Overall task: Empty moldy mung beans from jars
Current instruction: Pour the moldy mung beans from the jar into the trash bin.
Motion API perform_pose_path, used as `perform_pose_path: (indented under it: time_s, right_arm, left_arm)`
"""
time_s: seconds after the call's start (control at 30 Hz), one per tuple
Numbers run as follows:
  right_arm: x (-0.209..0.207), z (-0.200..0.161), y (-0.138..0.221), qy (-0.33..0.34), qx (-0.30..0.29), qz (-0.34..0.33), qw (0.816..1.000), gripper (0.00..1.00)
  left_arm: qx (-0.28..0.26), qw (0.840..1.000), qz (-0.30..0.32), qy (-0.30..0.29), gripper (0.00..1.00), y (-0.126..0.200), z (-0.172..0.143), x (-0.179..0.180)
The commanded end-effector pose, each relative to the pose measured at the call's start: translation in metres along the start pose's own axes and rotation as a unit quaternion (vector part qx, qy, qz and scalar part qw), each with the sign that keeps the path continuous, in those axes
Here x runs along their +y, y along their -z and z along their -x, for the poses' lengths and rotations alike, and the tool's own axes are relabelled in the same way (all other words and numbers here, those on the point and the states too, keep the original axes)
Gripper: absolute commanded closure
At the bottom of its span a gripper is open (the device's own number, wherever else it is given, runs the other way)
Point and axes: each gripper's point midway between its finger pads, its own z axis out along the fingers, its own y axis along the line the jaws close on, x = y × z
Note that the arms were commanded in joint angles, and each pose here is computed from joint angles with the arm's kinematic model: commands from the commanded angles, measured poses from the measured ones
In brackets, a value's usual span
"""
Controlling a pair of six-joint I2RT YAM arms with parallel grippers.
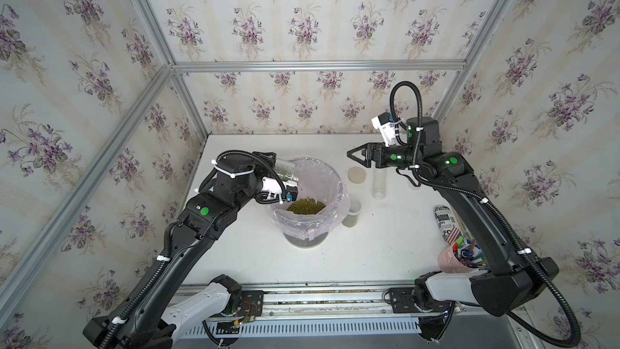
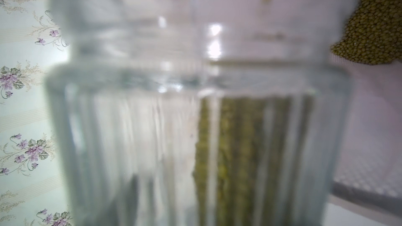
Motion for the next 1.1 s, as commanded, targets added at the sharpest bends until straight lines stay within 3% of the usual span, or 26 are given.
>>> perform_pose_path:
  time_s: [0.0,0.23,0.77,1.07]
  right_arm:
    - [0.006,0.006,0.003,0.01,-0.011,0.007,1.0,0.18]
    - [0.005,0.005,0.003,0.008,-0.012,0.007,1.0,0.18]
    - [0.006,0.006,0.0,0.005,-0.012,0.015,1.0,0.19]
    - [0.006,0.006,0.001,0.004,-0.013,0.015,1.0,0.19]
  left_arm:
    - [0.006,0.999,0.038,0.003,1.0,0.0,-0.002,0.019]
    - [0.012,0.999,0.043,-0.013,1.0,-0.001,-0.004,0.028]
    - [0.069,0.991,0.031,-0.109,1.0,0.001,-0.019,0.031]
    - [0.038,0.995,0.05,-0.076,1.0,0.009,-0.009,0.038]
